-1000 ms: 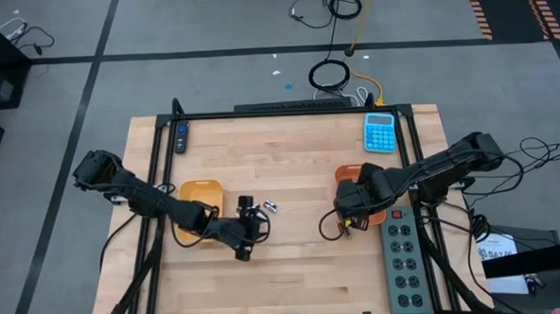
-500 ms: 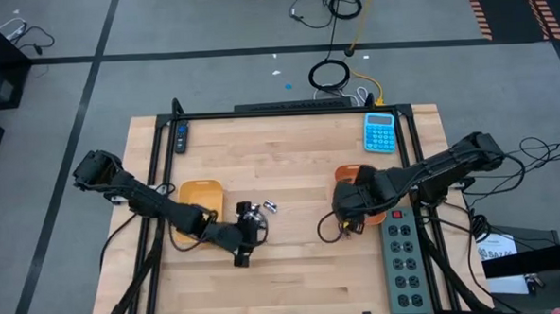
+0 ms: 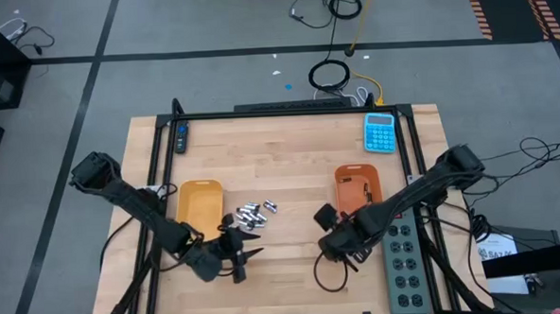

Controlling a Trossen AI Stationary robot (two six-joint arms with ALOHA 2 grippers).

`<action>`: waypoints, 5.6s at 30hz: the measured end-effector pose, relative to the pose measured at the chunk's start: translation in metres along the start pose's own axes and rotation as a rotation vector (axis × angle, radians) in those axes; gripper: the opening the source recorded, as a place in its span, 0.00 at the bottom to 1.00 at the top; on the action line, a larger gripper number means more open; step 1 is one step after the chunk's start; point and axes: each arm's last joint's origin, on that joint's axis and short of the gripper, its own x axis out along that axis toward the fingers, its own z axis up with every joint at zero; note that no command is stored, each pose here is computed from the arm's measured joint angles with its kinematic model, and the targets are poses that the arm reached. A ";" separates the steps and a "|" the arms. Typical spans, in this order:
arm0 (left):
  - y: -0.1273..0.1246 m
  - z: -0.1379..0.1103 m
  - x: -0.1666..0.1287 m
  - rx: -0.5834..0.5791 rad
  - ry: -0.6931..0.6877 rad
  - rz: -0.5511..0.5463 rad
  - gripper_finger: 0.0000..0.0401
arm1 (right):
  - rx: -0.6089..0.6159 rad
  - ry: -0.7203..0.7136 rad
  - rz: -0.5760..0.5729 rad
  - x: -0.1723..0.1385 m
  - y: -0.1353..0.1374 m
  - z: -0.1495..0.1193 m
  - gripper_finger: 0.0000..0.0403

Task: Sort batteries
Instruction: Put the brown battery into the orange bin

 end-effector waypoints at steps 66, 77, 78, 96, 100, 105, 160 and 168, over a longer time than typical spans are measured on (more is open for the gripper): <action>-0.008 -0.018 -0.019 0.065 0.012 0.072 0.42 | -0.360 0.149 -0.065 0.076 -0.063 -0.006 0.54; -0.009 -0.019 -0.020 0.064 0.019 0.056 0.42 | -0.148 0.063 -0.170 0.052 -0.117 -0.002 0.54; -0.010 -0.019 -0.021 0.065 0.020 0.054 0.42 | -0.130 0.045 -0.153 0.053 -0.121 -0.005 0.54; -0.009 -0.019 -0.019 0.068 0.042 0.040 0.42 | -0.076 -0.020 0.046 0.061 -0.117 -0.010 0.52; -0.009 -0.019 -0.019 0.067 0.042 0.039 0.42 | -0.063 0.010 0.072 0.068 -0.115 -0.011 0.48; -0.009 -0.020 -0.020 0.071 0.044 0.040 0.42 | -0.055 0.029 0.086 0.072 -0.114 -0.013 0.42; 0.016 -0.012 0.002 0.156 0.086 0.165 0.42 | 0.996 0.457 0.056 -0.048 -0.079 -0.117 0.07; 0.019 -0.011 0.004 0.194 0.104 0.155 0.42 | 1.041 0.422 0.085 -0.005 -0.061 -0.133 0.13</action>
